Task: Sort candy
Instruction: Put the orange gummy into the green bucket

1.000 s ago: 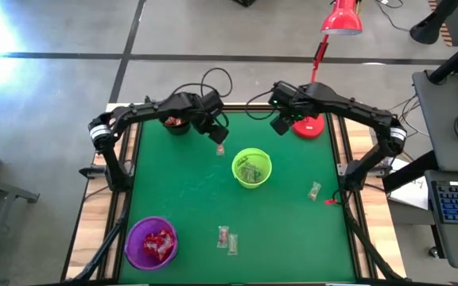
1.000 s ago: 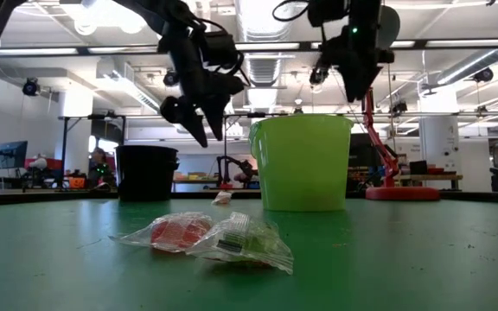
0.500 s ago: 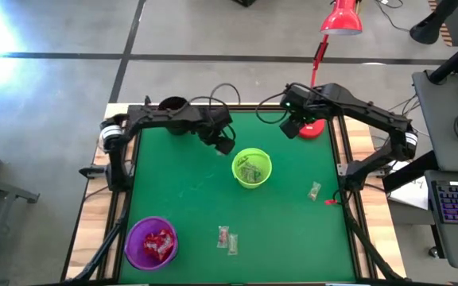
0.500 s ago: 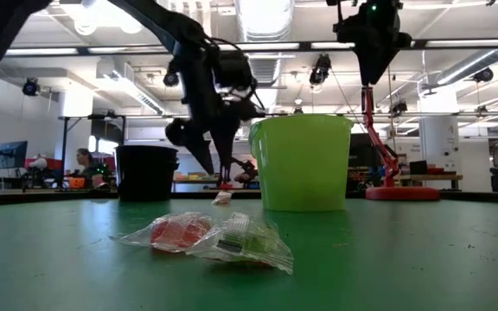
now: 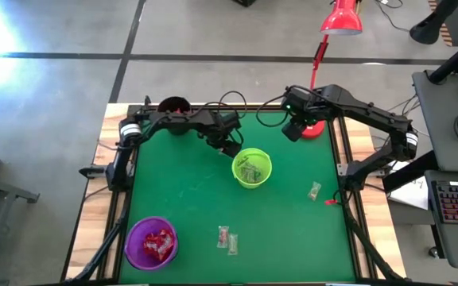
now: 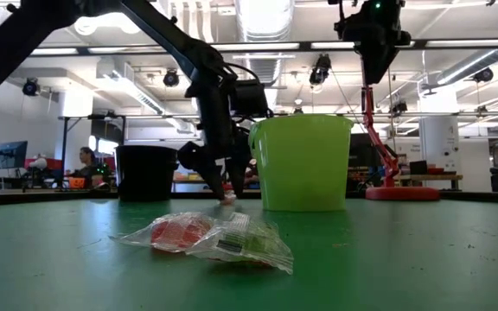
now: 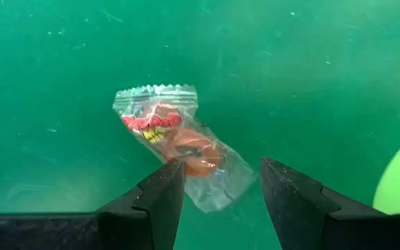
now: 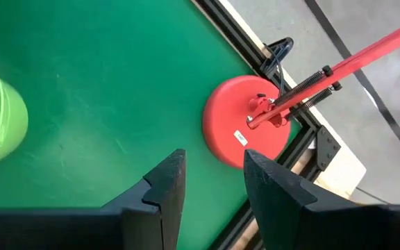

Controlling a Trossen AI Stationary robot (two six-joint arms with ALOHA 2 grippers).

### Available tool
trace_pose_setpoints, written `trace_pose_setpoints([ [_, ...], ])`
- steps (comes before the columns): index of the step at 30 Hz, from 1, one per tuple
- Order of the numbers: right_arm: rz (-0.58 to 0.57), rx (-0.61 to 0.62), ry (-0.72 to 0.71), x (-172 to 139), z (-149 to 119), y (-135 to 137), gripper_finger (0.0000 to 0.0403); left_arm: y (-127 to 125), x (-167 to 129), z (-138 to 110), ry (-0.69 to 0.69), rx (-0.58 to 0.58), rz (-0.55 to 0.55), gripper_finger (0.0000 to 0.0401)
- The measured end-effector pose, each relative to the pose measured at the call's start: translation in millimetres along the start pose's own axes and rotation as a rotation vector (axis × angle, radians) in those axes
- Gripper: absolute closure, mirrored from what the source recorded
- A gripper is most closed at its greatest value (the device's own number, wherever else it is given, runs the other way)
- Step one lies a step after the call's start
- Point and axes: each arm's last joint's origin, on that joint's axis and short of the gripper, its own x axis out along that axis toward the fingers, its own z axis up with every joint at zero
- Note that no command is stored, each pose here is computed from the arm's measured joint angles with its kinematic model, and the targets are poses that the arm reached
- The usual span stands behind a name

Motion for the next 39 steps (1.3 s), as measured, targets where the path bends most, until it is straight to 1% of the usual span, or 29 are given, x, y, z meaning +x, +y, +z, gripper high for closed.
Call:
trace_pose_setpoints([
  [4,-0.001,-0.016,0.004,-3.4,-3.5,-2.3,0.0262,3.3,8.8,0.5,0.005,-0.009,0.05,0.0249],
  [7,0.002,-0.027,-0.005,-5.6,-4.8,-3.6,0.0261,5.4,8.9,0.9,0.008,-0.012,0.059,0.0277],
  [15,0.004,-0.059,-0.021,-9.9,-7.4,-6.2,0.0271,9.9,7.3,1.9,0.014,0.009,0.074,0.0383],
  [17,0.005,-0.073,-0.024,-10.6,-7.9,-6.7,0.027,10.1,7.5,1.6,0.017,0.017,0.076,0.0394],
  [21,0.005,-0.074,-0.025,-10.8,-8.0,-6.8,0.0267,11.1,2.4,-0.3,0.029,0.047,0.083,0.0394],
  [25,0.005,-0.074,-0.026,-10.8,-7.9,-6.8,0.0268,14.9,-14.4,-7.4,0.068,0.09,0.106,0.0399],
  [28,0.005,-0.072,-0.025,-10.8,-7.9,-6.8,0.0271,16.1,-41.1,-12.0,0.063,0.12,0.103,0.0399],
  [31,0.005,-0.072,-0.026,-10.8,-7.9,-6.8,0.0273,14.5,-64.6,-14.8,0.019,0.138,0.076,0.04],
  [33,0.005,-0.071,-0.027,-10.8,-7.8,-6.8,0.0273,12.2,-81.6,-16.4,-0.032,0.15,0.042,0.04],
  [36,0.005,-0.071,-0.029,-10.8,-7.6,-6.7,0.027,8.6,-108.8,-19.9,-0.096,0.168,-0.041,0.04],
  [39,0.005,-0.071,-0.029,-10.8,-7.6,-6.7,0.0268,3.0,-122.7,-25.6,-0.111,0.205,-0.118,0.04],
])
